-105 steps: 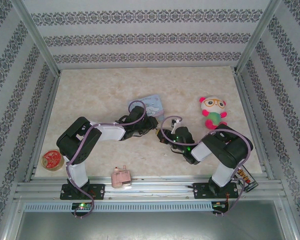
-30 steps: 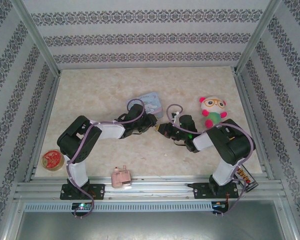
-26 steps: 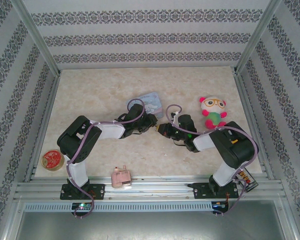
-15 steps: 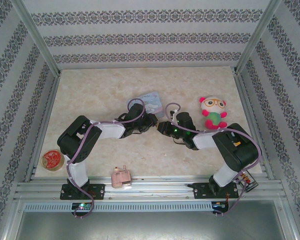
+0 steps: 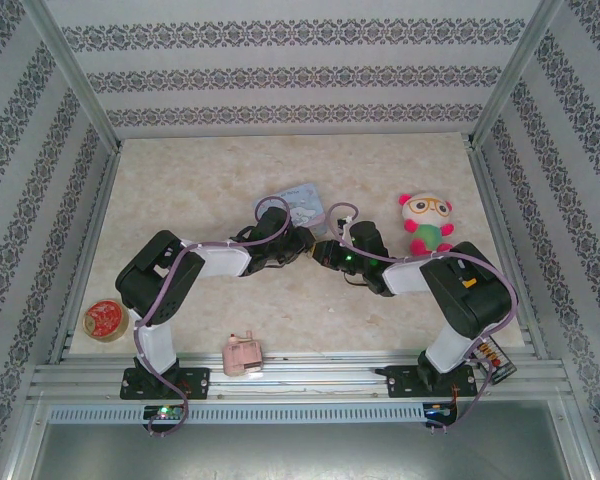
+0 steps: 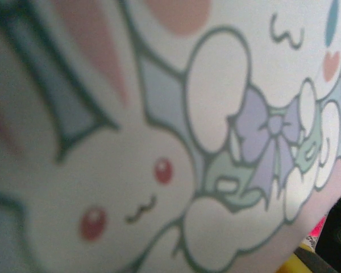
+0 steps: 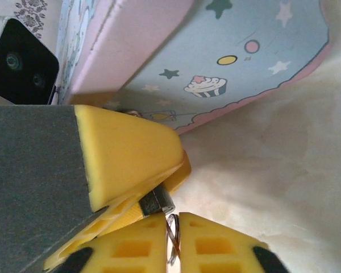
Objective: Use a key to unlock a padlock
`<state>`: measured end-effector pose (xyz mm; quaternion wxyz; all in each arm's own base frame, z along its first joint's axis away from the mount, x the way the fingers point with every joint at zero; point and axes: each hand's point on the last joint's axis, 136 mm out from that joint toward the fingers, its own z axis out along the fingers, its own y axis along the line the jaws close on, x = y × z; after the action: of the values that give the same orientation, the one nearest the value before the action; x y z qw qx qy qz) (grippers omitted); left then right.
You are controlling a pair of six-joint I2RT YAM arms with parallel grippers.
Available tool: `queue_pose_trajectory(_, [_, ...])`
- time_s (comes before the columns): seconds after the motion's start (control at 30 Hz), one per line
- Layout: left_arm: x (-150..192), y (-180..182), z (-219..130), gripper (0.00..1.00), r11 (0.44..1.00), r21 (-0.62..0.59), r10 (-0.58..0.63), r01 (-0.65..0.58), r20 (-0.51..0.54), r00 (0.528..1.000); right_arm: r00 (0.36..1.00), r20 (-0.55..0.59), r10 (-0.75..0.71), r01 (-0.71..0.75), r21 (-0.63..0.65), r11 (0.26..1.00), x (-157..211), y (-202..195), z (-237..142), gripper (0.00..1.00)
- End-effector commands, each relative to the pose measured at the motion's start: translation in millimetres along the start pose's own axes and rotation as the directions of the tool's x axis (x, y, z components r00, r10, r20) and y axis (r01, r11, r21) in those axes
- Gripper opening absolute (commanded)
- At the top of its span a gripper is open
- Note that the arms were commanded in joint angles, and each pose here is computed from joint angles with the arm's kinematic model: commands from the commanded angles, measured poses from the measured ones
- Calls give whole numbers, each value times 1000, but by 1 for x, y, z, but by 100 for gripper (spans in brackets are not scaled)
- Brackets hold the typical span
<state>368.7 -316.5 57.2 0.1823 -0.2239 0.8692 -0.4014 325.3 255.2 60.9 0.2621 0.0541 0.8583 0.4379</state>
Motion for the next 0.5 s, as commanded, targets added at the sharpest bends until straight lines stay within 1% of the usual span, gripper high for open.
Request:
queue_pose_trajectory(0.0, [60,22,3,15,998,-66,-38,23,-229,973,974,211,-85,107,-94,990,-58,43,-10,18])
queue_pose_trajectory(0.03, [59,23,3,15,997,-65,-43,29,-224,974,975,208,-83,102,-85,991,-56,39,-11,18])
queue_pose_trajectory(0.2, [53,26,3,15,996,-65,-71,59,-196,978,978,196,-72,86,-65,994,-43,29,-21,29])
queue_pose_trajectory(0.47, [49,30,2,15,995,-74,-80,67,-181,980,975,213,-55,66,-42,997,-30,22,-45,33])
